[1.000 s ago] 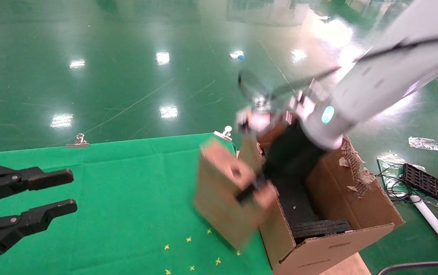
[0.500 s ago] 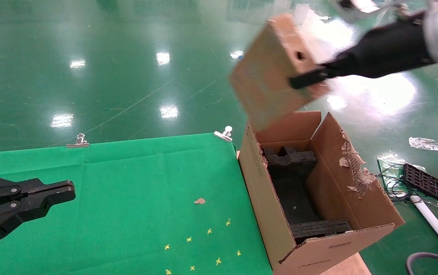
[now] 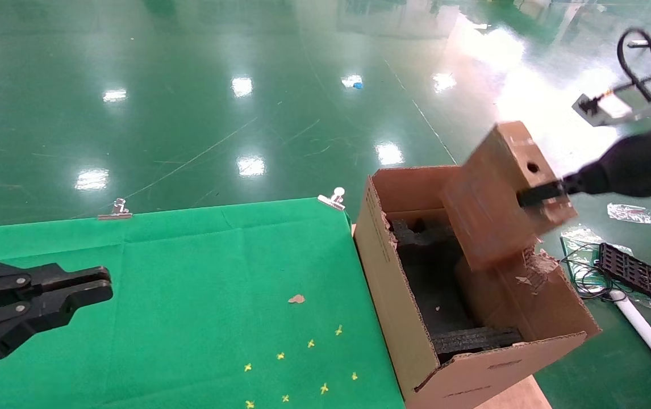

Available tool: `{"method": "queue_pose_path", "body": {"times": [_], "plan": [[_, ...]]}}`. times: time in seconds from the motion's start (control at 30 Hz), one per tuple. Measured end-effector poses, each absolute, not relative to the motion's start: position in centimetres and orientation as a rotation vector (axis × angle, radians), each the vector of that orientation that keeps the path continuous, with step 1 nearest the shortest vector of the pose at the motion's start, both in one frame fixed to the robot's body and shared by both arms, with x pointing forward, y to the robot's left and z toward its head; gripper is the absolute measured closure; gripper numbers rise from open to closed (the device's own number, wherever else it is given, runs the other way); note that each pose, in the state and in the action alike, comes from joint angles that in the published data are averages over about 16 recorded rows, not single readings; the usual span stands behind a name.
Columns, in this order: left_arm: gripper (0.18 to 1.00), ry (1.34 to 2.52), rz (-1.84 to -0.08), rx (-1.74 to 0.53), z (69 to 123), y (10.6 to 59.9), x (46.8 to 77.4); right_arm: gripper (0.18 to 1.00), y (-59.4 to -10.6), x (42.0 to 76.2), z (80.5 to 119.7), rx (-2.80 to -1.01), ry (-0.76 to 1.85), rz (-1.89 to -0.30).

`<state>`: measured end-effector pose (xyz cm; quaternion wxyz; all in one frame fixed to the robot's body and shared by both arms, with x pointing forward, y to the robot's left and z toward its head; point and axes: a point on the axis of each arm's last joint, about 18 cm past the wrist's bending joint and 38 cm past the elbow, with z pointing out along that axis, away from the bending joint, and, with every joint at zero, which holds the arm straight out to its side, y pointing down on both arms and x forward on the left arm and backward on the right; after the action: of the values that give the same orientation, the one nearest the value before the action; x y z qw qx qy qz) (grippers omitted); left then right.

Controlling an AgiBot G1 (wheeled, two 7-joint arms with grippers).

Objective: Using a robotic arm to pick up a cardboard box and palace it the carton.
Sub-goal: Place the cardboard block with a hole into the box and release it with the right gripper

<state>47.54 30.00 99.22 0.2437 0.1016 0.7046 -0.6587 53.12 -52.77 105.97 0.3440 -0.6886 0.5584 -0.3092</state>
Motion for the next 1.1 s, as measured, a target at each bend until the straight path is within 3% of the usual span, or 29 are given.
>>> {"method": "queue_pose_path", "body": {"times": [0.3, 0.5, 1.1], "plan": [[0.899, 1.925, -1.799, 0.278, 99.2, 30.0, 47.5, 0.853, -55.3, 53.6, 101.6, -1.773, 1.623, -0.738], [0.802, 1.925, -1.799, 0.278, 99.2, 30.0, 47.5, 0.853, -56.3, 54.3, 99.4, -1.772, 1.704, -0.722], [0.398, 1.925, -1.799, 0.278, 99.2, 30.0, 47.5, 0.859, -56.1, 59.8, 91.4, -1.765, 1.825, -0.726]]}}
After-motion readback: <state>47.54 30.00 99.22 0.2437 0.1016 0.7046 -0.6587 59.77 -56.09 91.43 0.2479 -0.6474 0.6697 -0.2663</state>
